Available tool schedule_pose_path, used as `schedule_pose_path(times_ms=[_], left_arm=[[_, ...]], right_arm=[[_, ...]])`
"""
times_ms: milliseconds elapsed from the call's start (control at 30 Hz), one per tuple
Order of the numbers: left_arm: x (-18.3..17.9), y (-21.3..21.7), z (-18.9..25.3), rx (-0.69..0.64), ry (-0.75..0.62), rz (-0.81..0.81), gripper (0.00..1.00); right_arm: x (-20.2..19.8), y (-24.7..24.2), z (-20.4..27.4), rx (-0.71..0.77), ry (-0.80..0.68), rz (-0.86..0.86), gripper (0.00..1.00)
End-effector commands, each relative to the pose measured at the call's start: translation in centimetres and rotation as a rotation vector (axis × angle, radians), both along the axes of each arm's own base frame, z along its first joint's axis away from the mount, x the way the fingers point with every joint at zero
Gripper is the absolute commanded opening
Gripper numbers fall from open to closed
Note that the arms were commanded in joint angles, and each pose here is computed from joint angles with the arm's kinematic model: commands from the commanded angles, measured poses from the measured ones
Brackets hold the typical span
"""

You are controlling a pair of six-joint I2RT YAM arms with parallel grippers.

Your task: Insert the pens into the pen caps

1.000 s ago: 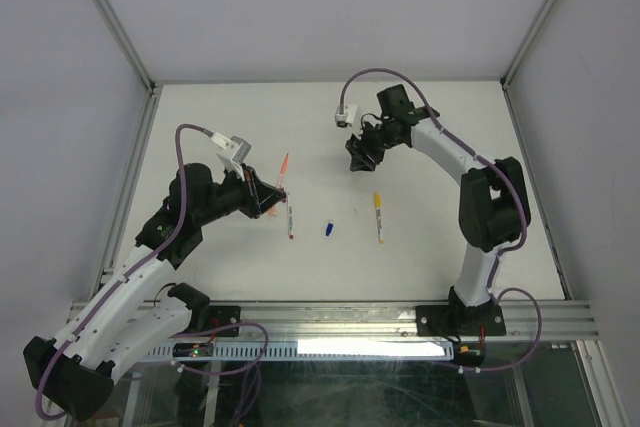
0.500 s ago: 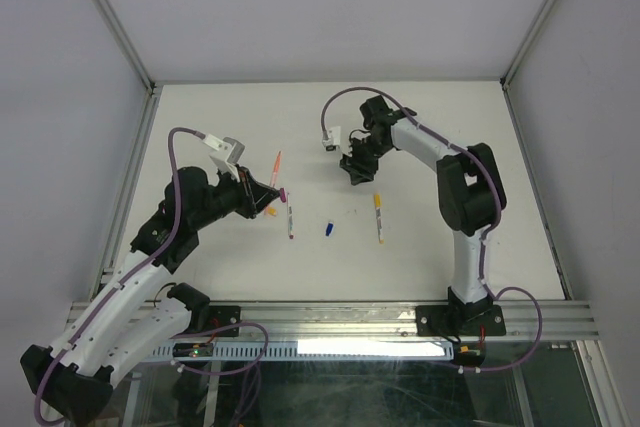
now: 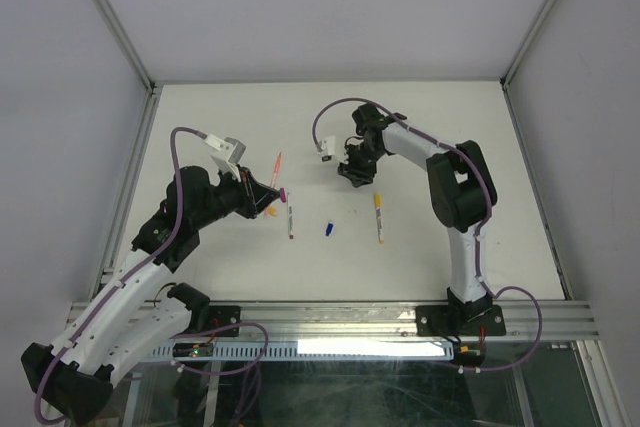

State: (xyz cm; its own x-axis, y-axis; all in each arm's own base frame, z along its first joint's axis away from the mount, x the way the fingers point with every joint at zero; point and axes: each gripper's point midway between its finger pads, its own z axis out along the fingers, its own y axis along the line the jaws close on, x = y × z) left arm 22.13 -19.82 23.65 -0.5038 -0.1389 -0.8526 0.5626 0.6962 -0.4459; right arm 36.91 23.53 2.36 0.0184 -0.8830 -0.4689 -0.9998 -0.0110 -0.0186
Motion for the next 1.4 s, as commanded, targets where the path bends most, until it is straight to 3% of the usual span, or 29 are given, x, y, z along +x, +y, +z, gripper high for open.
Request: schedule_pose_path(times_ms=[0, 233, 533, 700, 967, 1367], left_arm=[[0.8, 0.1, 1.9, -0.013, -0.062, 0.02, 0.0], [0.8, 0.2, 1.8, -0.01, -0.06, 0.024, 0.0], [1.0, 0.3, 1.7, -0.008, -0.06, 0.033, 0.0], [1.0, 0.3, 2.1, -0.009, -0.067, 0.035, 0.0], [1.3, 0.6, 2.6, -0.021, -0.072, 0.064, 0.0], [2.4, 1.2, 3.9, -0.091, -0.065, 0.164, 0.0]], right_arm=[[1.7, 0.0, -0.1, -0.041, -0.086, 0.008, 0.41], [1.1, -0.3, -1.3, -0.091, -0.061, 0.016, 0.32], [-0.7, -0.6, -2.1, -0.113, 0.045, -0.002, 0.09], [-0.5, -0.5, -1.6, -0.107, 0.054, -0.069, 0.02], [0.7, 2.9, 3.7, 0.126, 0.033, -0.351, 0.0], [-3.9, 5.5, 11.7, 0.492, 0.174, -0.797, 0.0]])
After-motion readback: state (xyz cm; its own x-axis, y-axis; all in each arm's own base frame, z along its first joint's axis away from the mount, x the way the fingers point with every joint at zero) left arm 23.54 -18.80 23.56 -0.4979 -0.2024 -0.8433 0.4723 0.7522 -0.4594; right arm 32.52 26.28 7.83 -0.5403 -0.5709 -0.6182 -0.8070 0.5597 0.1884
